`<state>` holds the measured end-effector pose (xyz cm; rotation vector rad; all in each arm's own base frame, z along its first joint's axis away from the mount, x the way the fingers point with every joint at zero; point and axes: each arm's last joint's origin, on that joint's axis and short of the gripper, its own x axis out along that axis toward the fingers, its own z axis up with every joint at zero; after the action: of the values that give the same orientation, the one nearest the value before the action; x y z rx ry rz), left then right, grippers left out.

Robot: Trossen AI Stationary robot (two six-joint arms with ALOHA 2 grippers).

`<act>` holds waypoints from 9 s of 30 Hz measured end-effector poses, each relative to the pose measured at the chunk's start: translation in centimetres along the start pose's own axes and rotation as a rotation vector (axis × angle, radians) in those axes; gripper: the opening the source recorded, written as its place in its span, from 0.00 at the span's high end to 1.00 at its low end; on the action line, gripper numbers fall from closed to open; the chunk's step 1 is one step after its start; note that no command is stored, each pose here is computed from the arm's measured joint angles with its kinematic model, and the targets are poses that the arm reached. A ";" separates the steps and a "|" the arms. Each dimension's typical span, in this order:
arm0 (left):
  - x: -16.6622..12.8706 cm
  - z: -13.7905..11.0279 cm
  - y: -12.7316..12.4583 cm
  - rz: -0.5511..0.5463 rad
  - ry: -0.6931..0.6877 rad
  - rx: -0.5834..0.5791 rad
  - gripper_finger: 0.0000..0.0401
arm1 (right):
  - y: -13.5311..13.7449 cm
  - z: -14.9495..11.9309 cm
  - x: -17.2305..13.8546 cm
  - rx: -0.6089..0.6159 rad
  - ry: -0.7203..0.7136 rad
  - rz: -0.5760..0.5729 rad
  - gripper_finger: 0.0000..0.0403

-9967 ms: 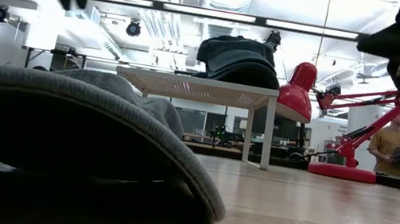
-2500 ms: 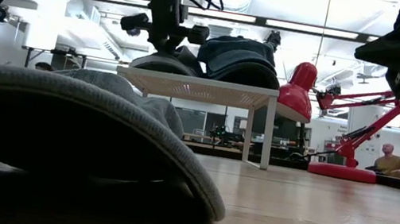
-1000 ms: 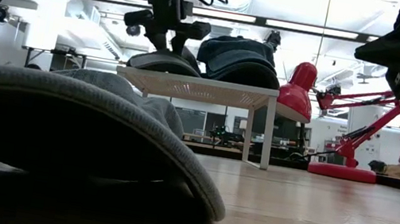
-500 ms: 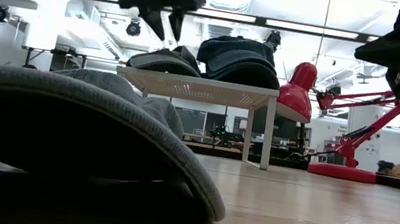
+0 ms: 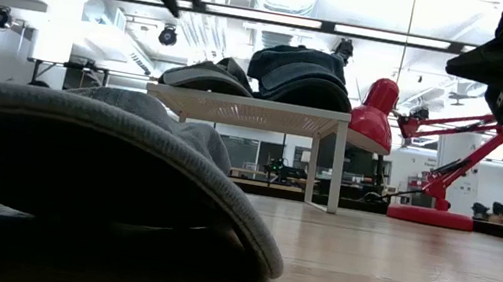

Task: Pick & Place hat
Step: Put the left gray cap on top of the other gray cap on the shelf

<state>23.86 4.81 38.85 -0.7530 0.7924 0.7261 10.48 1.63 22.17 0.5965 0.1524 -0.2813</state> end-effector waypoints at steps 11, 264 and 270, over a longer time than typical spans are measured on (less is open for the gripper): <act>-2.5 -6.2 -1.0 0.082 0.276 -0.123 0.52 | 0.0 0.0 0.0 0.001 0.000 0.001 0.93; 5.5 8.5 -0.6 0.345 -0.333 -0.340 0.71 | 0.0 -0.1 0.0 0.031 0.025 0.022 0.93; 5.1 8.5 -0.5 0.336 -0.340 -0.338 0.62 | 0.0 -0.1 0.0 0.031 0.025 0.022 0.93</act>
<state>29.78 12.75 38.96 -0.7772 0.4928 1.2770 10.49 1.72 22.11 0.6327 0.1659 -0.2558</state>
